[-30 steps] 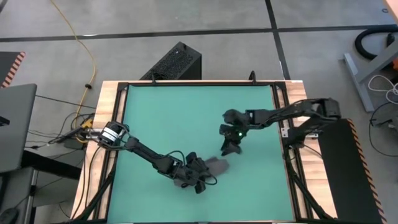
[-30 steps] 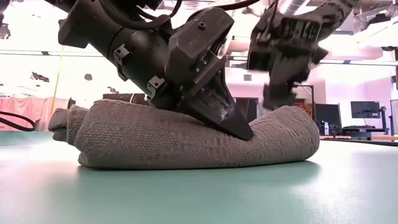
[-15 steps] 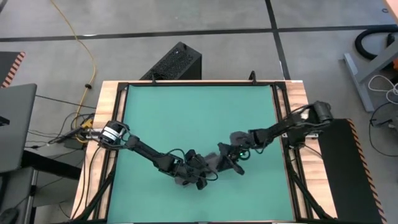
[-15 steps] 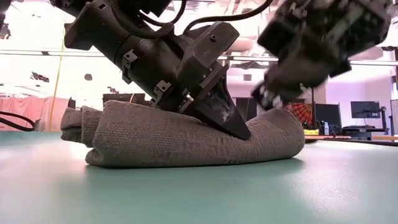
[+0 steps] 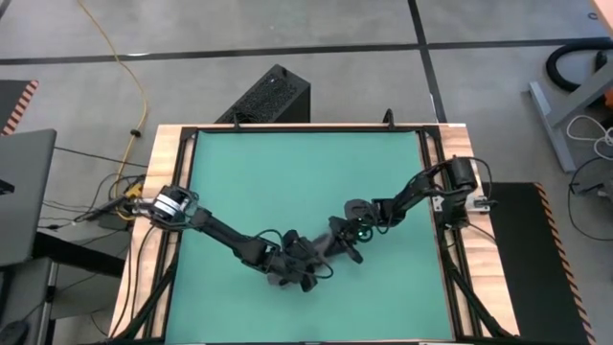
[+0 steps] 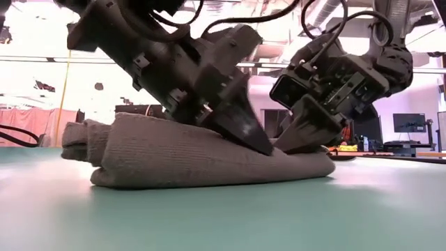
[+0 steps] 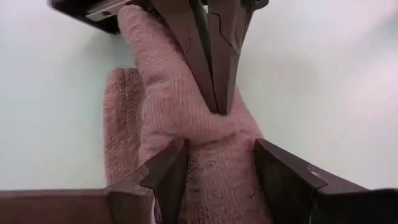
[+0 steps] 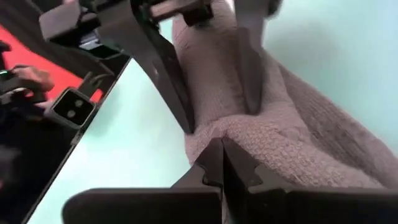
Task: Roll towel
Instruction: Roll the black towel
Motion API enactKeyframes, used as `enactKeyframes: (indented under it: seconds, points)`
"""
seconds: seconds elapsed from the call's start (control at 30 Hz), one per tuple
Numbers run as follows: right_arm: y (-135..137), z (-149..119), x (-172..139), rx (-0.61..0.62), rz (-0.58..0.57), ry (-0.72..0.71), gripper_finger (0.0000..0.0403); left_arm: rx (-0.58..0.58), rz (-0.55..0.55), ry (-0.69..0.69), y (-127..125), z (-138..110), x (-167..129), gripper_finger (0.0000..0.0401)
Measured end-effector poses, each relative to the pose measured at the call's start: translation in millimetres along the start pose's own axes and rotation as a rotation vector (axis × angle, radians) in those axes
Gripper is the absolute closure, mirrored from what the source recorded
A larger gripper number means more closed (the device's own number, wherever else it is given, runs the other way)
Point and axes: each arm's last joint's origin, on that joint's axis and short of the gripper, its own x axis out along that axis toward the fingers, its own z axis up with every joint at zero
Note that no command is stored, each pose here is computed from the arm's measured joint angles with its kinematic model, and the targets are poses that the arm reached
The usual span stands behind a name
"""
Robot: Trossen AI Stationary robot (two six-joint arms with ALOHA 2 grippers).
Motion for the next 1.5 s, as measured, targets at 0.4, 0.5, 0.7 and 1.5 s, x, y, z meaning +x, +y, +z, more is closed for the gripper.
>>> enactKeyframes:
  seconds: [0.4, 0.5, 0.7, 1.5]
  points:
    - [-7, -14, 9, 0.001, -0.093, 0.029, 0.039, 0.04, 0.057, 0.055, -1, 11, -39, 0.0221]
    - [-6, -13, 8, 0.005, -0.093, 0.027, 0.039, 0.014, 0.081, 0.095, 1, 8, -43, 0.0221]
    - [-7, -13, 8, 0.01, -0.103, 0.024, 0.039, -0.023, 0.077, 0.169, -7, -12, -47, 0.0221]
    - [13, 24, -4, 0.028, -0.006, -0.047, 0.039, 0.153, 0.064, -0.036, -20, 47, -66, 0.0221]
